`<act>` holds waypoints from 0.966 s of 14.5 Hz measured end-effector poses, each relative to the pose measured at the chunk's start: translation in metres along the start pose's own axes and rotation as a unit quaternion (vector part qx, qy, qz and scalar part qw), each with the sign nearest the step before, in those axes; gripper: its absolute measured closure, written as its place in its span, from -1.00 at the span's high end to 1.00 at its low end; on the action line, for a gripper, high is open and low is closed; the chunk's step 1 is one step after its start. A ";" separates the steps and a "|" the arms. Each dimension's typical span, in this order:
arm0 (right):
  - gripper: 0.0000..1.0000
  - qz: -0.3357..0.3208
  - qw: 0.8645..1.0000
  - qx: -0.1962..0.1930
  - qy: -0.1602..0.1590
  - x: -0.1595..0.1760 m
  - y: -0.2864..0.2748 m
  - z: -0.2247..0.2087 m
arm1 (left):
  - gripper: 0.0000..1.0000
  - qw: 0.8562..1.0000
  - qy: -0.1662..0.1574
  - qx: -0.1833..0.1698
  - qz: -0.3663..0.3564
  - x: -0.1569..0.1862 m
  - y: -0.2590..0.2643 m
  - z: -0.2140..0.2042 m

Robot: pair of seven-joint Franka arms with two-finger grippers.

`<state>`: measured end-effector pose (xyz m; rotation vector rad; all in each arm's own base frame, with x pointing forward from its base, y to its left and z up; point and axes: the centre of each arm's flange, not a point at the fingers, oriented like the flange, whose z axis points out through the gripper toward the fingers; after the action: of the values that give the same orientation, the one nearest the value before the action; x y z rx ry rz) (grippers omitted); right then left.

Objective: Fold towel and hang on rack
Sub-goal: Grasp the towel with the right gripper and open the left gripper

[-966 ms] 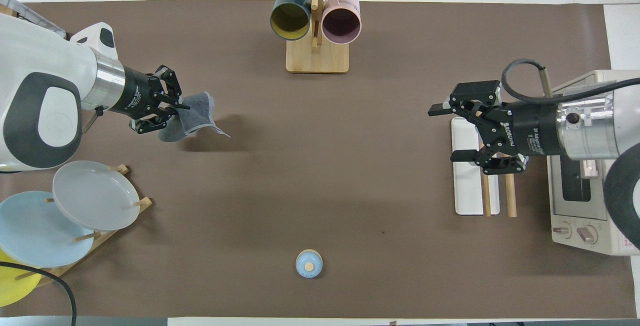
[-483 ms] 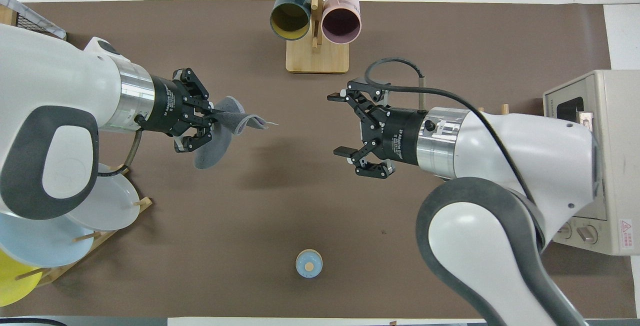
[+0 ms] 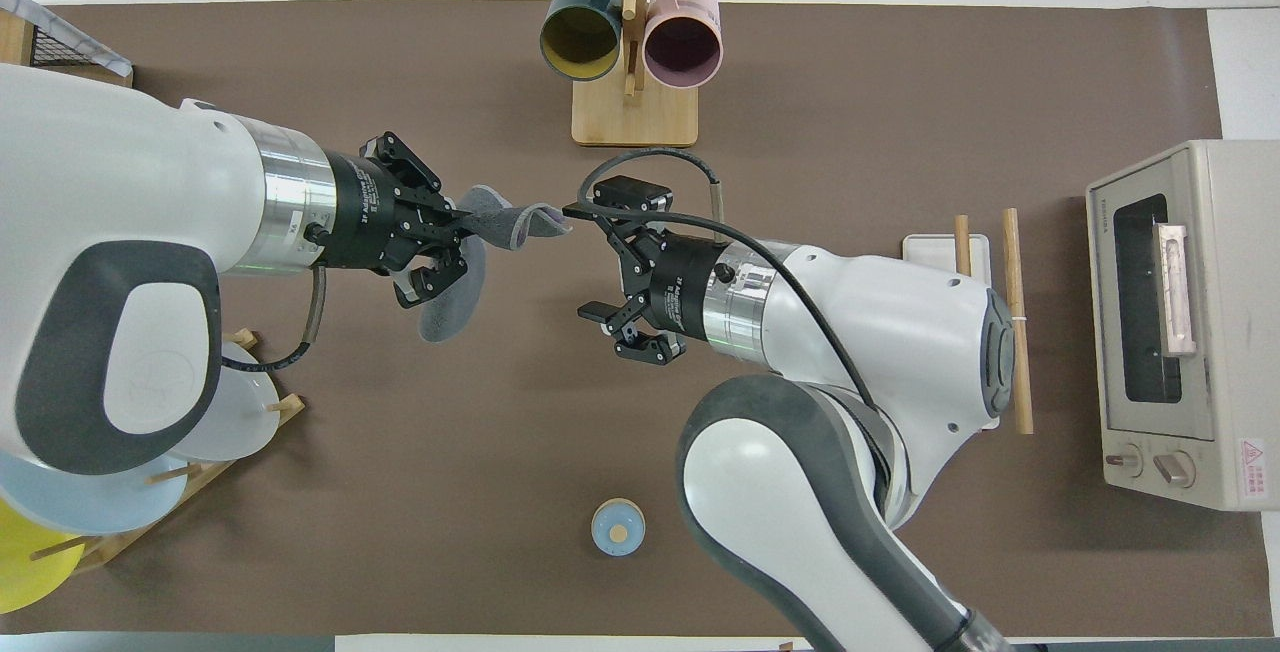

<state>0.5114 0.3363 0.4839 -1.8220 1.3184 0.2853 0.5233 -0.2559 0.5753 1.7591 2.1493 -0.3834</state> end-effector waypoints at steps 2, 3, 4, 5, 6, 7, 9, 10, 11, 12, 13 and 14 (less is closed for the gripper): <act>1.00 -0.006 1.000 0.007 -0.007 -0.007 -0.013 0.007 | -0.85 1.000 0.000 0.001 -0.002 -0.004 -0.004 0.002; 1.00 -0.008 1.000 0.013 -0.010 -0.010 -0.022 0.009 | -0.85 1.000 -0.001 0.000 -0.006 -0.005 -0.004 0.002; 1.00 -0.010 1.000 0.017 -0.012 -0.011 -0.029 0.012 | -0.85 1.000 -0.003 -0.002 -0.009 -0.005 -0.003 0.002; 1.00 -0.011 1.000 0.018 -0.013 -0.012 -0.032 0.015 | -0.85 1.000 -0.004 -0.004 -0.010 -0.007 -0.004 0.002; 1.00 -0.011 1.000 0.019 -0.014 -0.012 -0.033 0.017 | -0.85 1.000 -0.005 -0.005 -0.010 -0.008 -0.005 0.002; 0.99 -0.012 1.000 0.018 -0.014 -0.013 -0.033 0.019 | -0.85 1.000 -0.005 -0.005 -0.011 -0.010 -0.006 0.003; 0.53 -0.013 1.000 0.016 -0.015 -0.015 -0.031 0.022 | -0.85 1.000 -0.005 -0.005 -0.013 -0.010 -0.006 0.003; 0.30 -0.013 1.000 0.016 -0.015 -0.016 -0.031 0.023 | -0.85 1.000 -0.005 -0.005 -0.015 -0.010 -0.006 0.003; 0.09 -0.013 1.000 0.016 -0.015 -0.016 -0.031 0.023 | -0.85 1.000 -0.005 -0.005 -0.015 -0.010 -0.006 0.003; -0.10 -0.013 1.000 0.016 -0.015 -0.016 -0.031 0.023 | -0.85 1.000 -0.005 -0.005 -0.016 -0.010 -0.006 0.003; -0.34 -0.016 1.000 0.016 -0.015 -0.016 -0.031 0.023 | -0.85 1.000 -0.005 -0.005 -0.017 -0.010 -0.006 0.003; -0.53 -0.020 1.000 0.015 -0.015 -0.016 -0.030 0.023 | -0.85 1.000 -0.005 -0.005 -0.017 -0.010 -0.006 0.003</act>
<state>0.5373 0.3667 0.4946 -1.8100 1.2573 0.2691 0.5196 -0.2671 0.5767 1.7133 2.1722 -0.3893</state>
